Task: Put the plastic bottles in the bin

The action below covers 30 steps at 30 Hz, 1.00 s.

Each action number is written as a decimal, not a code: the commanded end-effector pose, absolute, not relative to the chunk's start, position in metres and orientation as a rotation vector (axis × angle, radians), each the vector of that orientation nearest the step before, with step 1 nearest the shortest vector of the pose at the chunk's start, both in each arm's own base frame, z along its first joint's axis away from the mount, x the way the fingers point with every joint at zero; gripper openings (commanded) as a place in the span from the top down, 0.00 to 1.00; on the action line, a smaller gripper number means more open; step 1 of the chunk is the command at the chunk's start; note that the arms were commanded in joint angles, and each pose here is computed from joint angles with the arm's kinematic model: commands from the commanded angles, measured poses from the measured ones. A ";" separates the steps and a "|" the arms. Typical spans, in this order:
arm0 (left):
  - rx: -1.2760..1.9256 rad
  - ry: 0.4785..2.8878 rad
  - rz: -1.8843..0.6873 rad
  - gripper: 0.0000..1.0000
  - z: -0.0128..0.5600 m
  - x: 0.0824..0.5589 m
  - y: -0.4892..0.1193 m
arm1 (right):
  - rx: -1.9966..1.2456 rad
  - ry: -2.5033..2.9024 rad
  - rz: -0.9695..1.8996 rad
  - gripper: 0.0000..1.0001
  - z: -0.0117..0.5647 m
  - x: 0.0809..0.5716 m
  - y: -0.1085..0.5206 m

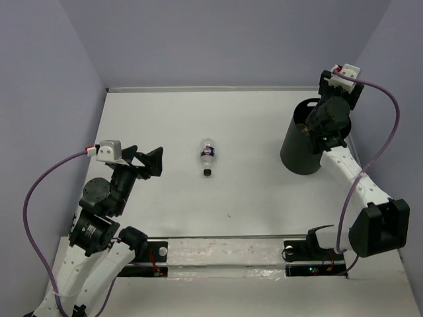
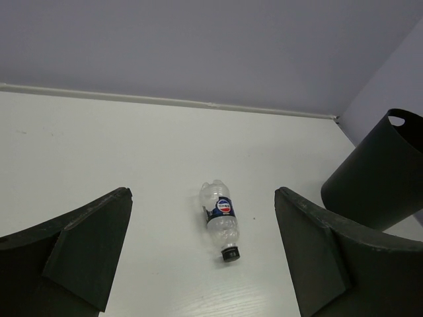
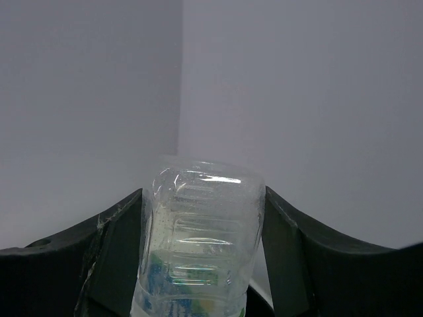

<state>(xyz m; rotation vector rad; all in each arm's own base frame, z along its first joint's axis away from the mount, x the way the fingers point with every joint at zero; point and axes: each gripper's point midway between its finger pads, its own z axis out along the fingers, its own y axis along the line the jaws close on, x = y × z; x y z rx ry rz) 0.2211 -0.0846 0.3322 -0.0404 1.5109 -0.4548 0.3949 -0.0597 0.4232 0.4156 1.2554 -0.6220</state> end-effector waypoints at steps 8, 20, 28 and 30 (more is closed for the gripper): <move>-0.042 1.438 -0.487 0.01 0.348 0.216 -0.084 | 0.380 0.917 -0.759 0.67 0.450 0.391 -0.065; -0.037 1.460 -0.488 0.01 0.344 0.220 -0.087 | 0.428 1.050 -0.553 0.24 0.395 0.392 -0.058; -0.045 1.463 -0.476 0.01 0.343 0.222 -0.086 | 0.418 1.131 -0.267 0.23 0.433 0.381 -0.034; -0.046 1.469 -0.472 0.01 0.341 0.223 -0.086 | 0.356 1.214 -0.200 0.24 0.424 0.385 -0.019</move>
